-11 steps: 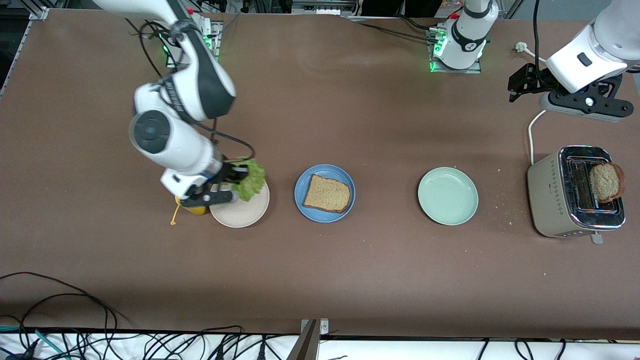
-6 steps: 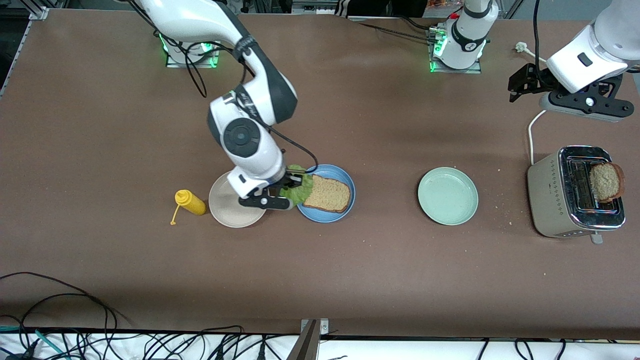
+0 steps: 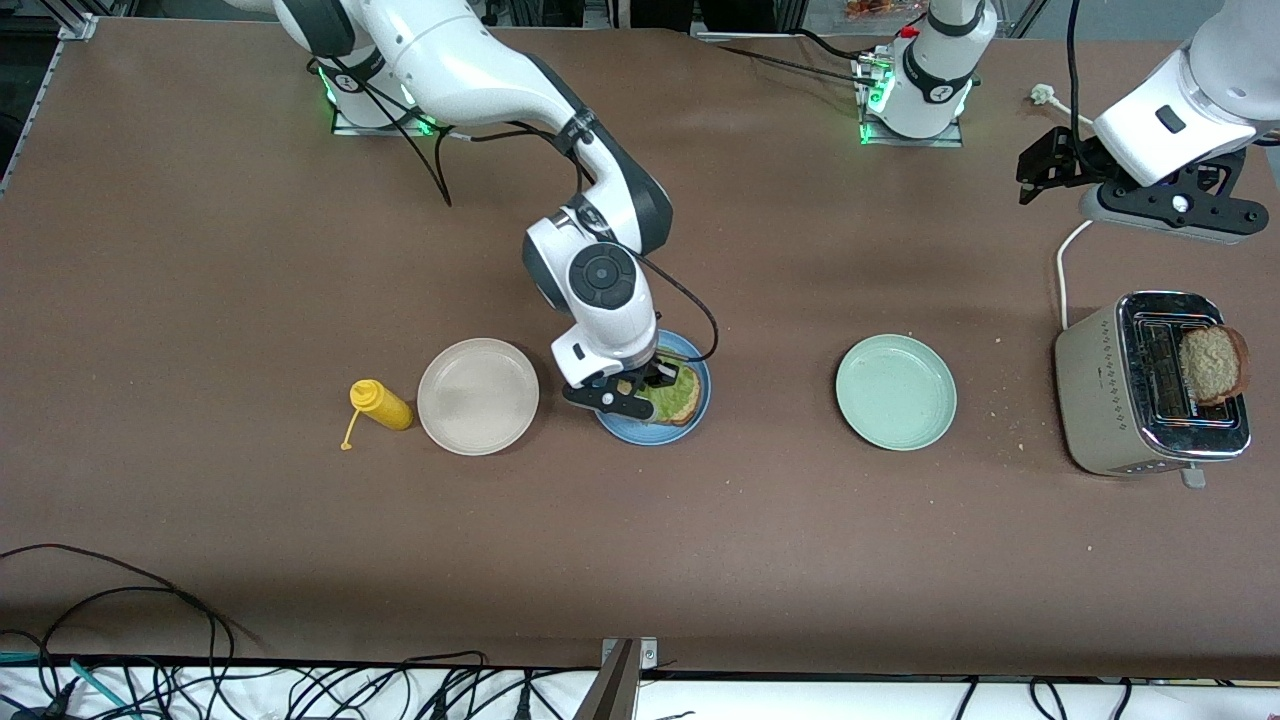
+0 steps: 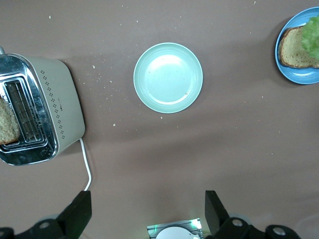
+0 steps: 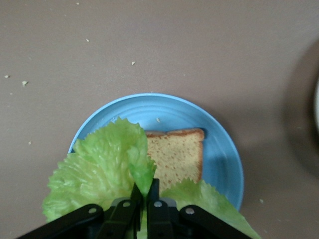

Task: Make sandwich in blue plate with both arms
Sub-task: 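Lower the lettuce onto the bread and open the right gripper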

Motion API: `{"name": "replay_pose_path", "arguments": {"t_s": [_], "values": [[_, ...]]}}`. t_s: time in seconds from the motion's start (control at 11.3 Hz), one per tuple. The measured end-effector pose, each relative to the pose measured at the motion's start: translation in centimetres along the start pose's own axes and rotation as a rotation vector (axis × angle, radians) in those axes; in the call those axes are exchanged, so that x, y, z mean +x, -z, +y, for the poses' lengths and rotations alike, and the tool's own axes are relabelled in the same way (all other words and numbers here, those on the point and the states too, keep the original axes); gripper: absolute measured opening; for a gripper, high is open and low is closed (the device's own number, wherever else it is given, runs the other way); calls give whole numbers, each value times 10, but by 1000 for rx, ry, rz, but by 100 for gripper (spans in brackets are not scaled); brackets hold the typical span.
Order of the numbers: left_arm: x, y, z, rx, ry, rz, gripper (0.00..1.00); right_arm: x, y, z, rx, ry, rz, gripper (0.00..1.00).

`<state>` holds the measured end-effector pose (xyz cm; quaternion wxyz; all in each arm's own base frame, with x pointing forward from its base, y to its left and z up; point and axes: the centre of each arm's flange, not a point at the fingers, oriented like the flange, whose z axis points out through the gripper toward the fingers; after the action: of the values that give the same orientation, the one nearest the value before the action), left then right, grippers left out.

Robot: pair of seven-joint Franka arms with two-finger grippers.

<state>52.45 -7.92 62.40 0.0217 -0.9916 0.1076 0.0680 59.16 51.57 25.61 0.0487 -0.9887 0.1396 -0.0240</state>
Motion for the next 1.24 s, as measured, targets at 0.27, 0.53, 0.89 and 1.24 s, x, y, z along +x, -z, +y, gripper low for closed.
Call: {"name": "replay_pose_path", "arguments": {"t_s": [0.27, 0.53, 0.89, 1.24], "values": [[0, 0, 0, 0, 0, 0, 100, 2, -24, 1, 5, -12, 20, 6], [0, 0, 0, 0, 0, 0, 100, 4, -22, 1, 4, -8, 35, 33], [0, 0, 0, 0, 0, 0, 100, 5, -17, -2, 10, -4, 44, 83], [0, 0, 0, 0, -1, 0, 100, 29, 28, 6, 41, -10, 74, 100]]}}
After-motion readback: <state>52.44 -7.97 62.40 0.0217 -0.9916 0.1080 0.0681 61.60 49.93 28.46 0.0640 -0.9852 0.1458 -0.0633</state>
